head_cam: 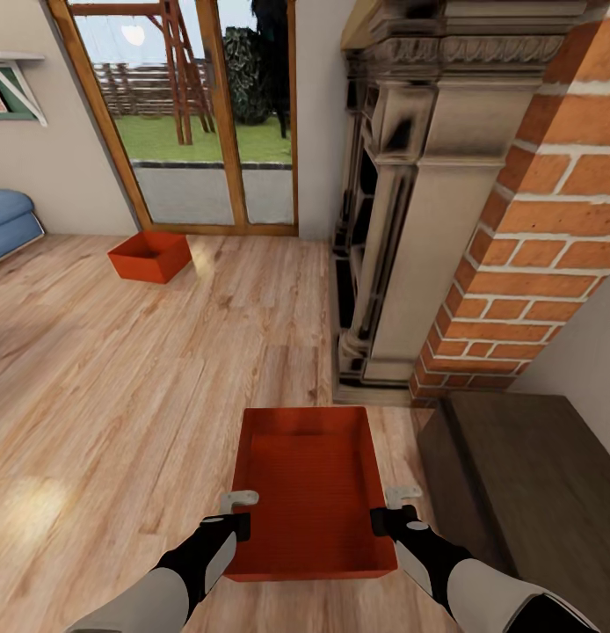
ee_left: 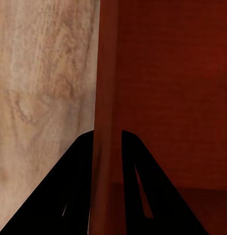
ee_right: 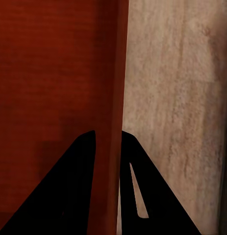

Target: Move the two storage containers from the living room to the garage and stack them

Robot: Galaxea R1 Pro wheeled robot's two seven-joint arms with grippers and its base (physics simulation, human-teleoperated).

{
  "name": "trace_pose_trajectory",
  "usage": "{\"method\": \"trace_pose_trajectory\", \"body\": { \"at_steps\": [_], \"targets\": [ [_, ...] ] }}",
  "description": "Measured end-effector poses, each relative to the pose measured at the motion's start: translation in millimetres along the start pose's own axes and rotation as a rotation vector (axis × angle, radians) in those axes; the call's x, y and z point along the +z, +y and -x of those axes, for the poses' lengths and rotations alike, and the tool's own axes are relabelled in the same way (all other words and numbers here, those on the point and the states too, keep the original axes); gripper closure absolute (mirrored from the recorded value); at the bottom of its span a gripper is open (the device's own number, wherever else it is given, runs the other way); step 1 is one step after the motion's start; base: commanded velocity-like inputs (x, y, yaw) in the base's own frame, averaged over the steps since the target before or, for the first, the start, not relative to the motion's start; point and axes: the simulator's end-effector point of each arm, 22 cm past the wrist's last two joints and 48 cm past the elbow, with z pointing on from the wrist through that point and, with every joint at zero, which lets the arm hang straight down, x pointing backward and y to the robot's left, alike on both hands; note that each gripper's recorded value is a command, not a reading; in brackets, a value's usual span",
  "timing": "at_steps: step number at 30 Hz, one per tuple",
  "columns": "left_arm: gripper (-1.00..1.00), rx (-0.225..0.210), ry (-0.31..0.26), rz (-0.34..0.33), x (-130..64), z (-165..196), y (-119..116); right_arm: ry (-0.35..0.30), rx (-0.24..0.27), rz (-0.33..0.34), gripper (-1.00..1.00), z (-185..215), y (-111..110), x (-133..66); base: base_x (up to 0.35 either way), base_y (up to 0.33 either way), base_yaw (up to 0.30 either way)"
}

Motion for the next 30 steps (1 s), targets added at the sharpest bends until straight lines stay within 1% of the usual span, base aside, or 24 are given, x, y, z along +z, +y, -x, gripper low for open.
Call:
{"method": "trace_pose_trajectory", "body": {
  "at_steps": [30],
  "targets": [
    [1.00,0.000,0.001,0.000,-52.5,27,2,0.001,-0.001,0.000,1.00,35,-2,-48.0,0.000,0.000,0.000]
  ]
}}
